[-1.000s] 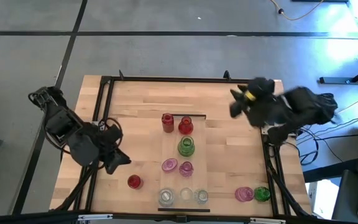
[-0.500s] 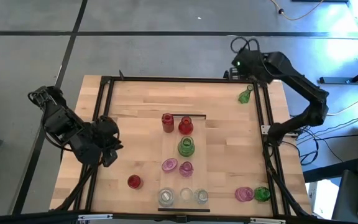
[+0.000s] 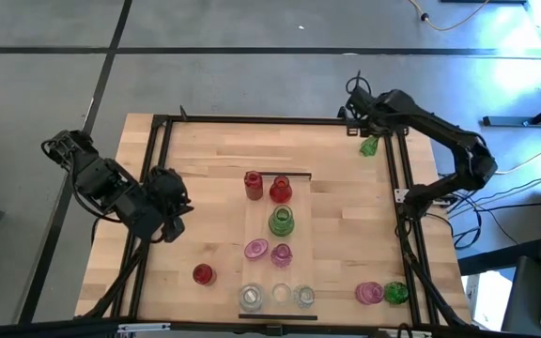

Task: Sort vases onto shelf
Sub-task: Put the top green vase on the shelf aligned with the other green vase

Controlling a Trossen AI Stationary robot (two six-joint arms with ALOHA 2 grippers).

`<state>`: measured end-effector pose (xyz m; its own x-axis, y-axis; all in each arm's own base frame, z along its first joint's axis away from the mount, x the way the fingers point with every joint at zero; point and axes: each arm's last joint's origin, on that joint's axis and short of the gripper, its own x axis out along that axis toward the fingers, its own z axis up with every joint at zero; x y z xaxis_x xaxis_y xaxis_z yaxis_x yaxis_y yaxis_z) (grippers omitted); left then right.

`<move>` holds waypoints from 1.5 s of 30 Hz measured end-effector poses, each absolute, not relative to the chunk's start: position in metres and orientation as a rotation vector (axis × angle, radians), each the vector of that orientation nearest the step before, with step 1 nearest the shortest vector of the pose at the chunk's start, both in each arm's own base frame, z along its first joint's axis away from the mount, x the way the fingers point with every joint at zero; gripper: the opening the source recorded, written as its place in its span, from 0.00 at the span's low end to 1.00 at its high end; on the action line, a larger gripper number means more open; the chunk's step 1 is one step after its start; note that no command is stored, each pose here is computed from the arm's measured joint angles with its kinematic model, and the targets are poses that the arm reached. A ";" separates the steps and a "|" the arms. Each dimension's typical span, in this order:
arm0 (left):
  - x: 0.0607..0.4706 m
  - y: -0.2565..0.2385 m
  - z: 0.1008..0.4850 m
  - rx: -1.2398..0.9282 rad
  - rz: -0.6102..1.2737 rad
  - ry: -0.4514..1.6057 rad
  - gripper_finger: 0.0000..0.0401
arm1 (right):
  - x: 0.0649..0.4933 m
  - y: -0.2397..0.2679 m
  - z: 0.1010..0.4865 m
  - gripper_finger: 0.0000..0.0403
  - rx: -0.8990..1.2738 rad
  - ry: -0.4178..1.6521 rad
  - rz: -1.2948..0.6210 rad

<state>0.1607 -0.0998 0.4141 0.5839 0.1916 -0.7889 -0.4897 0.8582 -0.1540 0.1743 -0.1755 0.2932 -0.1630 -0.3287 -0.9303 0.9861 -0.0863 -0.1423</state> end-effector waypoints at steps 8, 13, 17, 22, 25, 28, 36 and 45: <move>0.165 -0.095 0.414 -0.396 0.408 0.881 0.22 | 0.170 -0.183 0.258 0.37 0.953 1.001 -1.537; 0.167 -0.096 0.415 -0.422 0.386 0.874 0.22 | 0.161 -0.189 0.252 0.37 0.964 0.992 -1.573; 0.169 -0.098 0.416 -0.440 0.373 0.859 0.22 | 0.162 -0.195 0.254 0.37 0.976 0.957 -1.542; 0.169 -0.098 0.416 -0.445 0.366 0.865 0.22 | 0.165 -0.196 0.263 0.37 0.985 0.931 -1.519; 0.169 -0.098 0.416 -0.443 0.368 0.864 0.22 | 0.166 -0.198 0.270 0.37 0.979 0.902 -1.517; 0.170 -0.097 0.416 -0.424 0.366 0.864 0.22 | 0.167 -0.200 0.273 0.37 0.957 0.881 -1.535; 0.172 -0.091 0.416 -0.413 0.377 0.870 0.22 | 0.169 -0.208 0.275 0.37 0.932 0.768 -1.585; 0.172 -0.092 0.415 -0.423 0.363 0.887 0.22 | 0.160 -0.219 0.262 0.37 0.974 0.851 -1.637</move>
<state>0.1721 -0.0920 0.4155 0.5816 0.1288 -0.8032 -0.4710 0.8583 -0.2035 0.1603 -0.2191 0.2624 -0.1674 -0.3985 -0.9018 0.9670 -0.2444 -0.0715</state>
